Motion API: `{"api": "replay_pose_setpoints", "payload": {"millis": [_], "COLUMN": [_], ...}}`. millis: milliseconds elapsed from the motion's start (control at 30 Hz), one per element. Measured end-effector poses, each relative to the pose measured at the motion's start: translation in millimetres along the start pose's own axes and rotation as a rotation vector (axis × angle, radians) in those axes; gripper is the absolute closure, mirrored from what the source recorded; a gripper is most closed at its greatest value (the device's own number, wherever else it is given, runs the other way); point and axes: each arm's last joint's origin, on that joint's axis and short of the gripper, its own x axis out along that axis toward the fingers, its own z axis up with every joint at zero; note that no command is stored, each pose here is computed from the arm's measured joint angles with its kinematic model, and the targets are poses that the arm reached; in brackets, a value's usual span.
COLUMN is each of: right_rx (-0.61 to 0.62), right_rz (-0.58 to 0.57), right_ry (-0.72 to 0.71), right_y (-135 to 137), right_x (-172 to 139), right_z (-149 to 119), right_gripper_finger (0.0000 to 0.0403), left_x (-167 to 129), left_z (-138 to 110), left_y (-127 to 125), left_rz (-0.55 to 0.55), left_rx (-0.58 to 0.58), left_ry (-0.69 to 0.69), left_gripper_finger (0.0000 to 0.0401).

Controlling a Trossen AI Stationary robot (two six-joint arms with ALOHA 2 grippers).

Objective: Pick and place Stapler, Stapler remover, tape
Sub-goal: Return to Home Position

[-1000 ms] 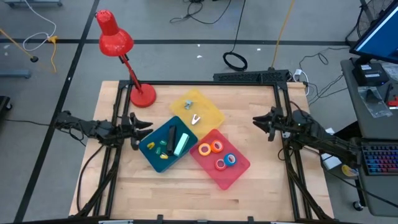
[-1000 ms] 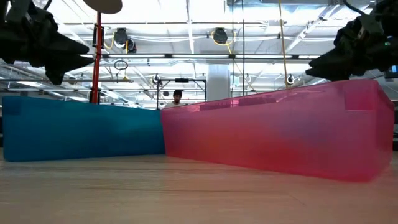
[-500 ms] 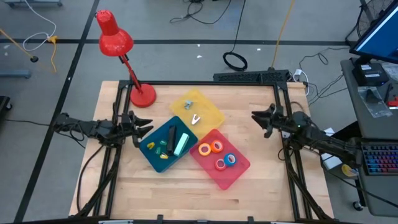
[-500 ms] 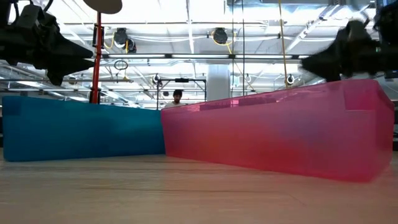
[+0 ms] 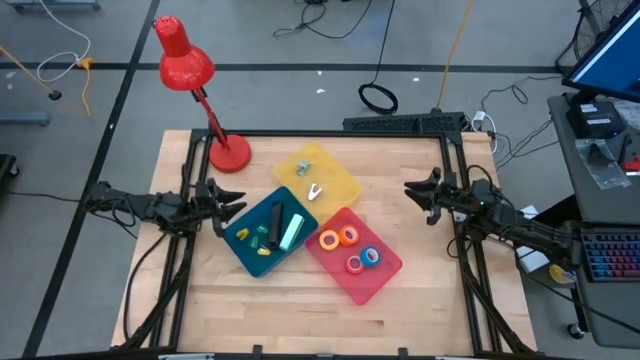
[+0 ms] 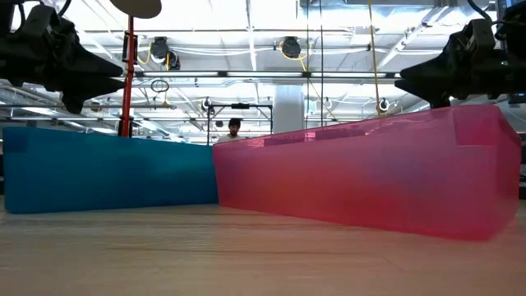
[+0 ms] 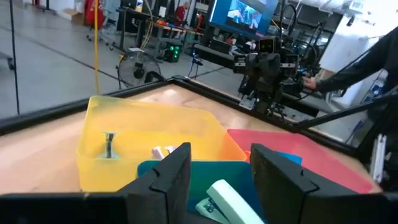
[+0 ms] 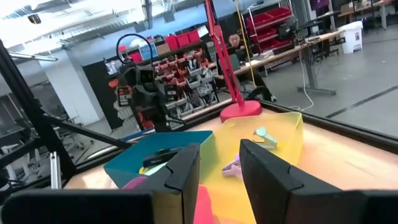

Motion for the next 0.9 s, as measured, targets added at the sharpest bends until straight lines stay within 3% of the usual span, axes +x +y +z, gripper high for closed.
{"api": "replay_pose_setpoints", "payload": {"millis": [233, 533, 633, 767, 900], "right_rx": [0.001, 0.000, -0.004, -0.004, -0.002], "right_rz": [0.002, 0.002, 0.002, 0.002, -0.003], "right_ry": [-0.001, -0.001, -0.001, 0.000, 0.013], "right_y": [0.1, 0.1, 0.1, 0.0, -0.4], "right_x": [0.0, 0.0, 0.0, 0.0, 0.0], "right_z": [0.1, 0.1, 0.1, 0.0, -1.3], "right_gripper_finger": [0.0293, 0.0293, 0.0293, 0.0294, 0.0293], "left_x": [-0.1, 0.3, 0.3, -0.3, -0.2], "left_z": [3.0, 0.1, 0.0, 2.8, 2.4], "left_y": [-1.1, -0.8, -2.0, -6.7, -6.3], "left_rz": [-0.014, -0.022, -0.061, -0.192, -0.183], "left_rx": [0.143, 0.159, 0.159, 0.166, 0.168], "left_ry": [-0.027, -0.012, -0.006, -0.018, -0.014], "left_gripper_finger": [0.0235, 0.0235, 0.0235, 0.0235, 0.0235]}}
